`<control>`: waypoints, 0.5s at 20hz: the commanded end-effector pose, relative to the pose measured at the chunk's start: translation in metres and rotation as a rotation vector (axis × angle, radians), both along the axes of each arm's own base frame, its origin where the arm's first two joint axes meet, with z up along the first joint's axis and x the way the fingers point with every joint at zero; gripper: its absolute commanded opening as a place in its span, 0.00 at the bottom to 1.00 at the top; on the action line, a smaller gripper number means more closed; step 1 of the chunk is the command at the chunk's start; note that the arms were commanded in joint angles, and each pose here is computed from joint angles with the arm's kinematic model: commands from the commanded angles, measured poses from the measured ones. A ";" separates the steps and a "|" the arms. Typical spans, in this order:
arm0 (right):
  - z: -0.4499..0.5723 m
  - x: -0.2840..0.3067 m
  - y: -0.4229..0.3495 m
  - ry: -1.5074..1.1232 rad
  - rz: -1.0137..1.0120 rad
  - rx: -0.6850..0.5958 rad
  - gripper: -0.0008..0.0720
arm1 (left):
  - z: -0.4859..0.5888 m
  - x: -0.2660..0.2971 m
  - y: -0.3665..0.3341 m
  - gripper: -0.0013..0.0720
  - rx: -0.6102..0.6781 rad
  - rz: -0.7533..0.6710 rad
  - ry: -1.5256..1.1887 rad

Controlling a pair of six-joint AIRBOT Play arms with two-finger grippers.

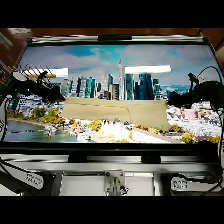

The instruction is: Fold the shirts.

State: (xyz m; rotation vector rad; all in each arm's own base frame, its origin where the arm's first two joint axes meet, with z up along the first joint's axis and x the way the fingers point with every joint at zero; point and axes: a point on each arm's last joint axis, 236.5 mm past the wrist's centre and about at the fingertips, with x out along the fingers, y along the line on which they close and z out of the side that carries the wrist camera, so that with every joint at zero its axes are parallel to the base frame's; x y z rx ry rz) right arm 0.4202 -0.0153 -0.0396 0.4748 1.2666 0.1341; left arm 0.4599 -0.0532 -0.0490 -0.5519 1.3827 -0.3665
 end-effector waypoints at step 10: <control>-0.022 -0.006 -0.014 0.039 0.089 -0.101 0.92 | -0.012 -0.010 -0.005 0.88 -0.049 -0.027 0.114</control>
